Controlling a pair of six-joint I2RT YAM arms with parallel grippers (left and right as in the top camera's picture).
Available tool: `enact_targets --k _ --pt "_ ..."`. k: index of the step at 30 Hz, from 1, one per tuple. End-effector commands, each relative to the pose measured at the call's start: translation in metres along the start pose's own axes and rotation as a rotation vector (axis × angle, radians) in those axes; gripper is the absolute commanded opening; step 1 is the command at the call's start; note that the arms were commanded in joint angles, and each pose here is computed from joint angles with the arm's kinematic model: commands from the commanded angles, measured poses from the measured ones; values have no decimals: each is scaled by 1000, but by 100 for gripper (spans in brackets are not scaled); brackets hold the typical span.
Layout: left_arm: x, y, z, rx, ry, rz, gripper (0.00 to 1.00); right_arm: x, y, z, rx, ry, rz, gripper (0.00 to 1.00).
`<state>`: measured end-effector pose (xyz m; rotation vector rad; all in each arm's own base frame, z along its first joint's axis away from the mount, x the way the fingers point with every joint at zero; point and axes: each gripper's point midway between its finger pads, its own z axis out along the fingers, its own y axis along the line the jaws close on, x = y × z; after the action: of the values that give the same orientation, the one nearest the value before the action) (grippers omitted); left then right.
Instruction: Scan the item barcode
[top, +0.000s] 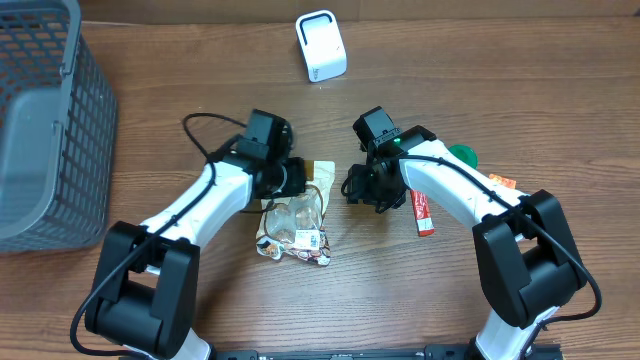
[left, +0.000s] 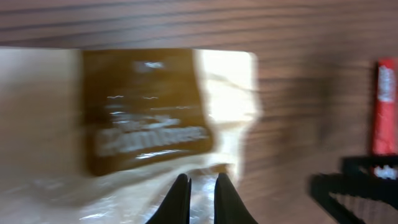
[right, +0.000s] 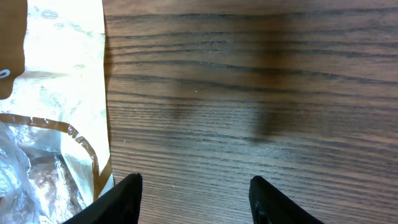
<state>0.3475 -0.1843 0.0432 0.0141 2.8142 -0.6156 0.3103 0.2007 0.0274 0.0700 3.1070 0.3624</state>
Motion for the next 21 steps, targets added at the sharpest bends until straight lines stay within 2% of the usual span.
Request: enact_targets --k 1,6,12,13,17,19,21 --pt "-4 -20 -8 79 15 95 6 -1 -2 -1 -1 -3 0 57" --pt "-18 -4 -47 -80 41 11 4 -1 -2 -1 -1 -3 0 60" --pt "34 -1 -63 -121 268 -58 5 -2 -2 -1 -4 -8 -1 61" --pt "42 5 -63 -157 292 -60 8 -3 -1 -1 -5 -10 -1 61" --pt "54 47 -64 -378 286 -106 32 -4 -1 -1 -7 -13 -2 61" --pt "49 68 -64 -490 228 -135 35 -4 -1 -1 -7 -13 -2 61" --pt "39 85 -64 -569 163 -129 30 -4 -1 -1 -7 -13 -2 61"
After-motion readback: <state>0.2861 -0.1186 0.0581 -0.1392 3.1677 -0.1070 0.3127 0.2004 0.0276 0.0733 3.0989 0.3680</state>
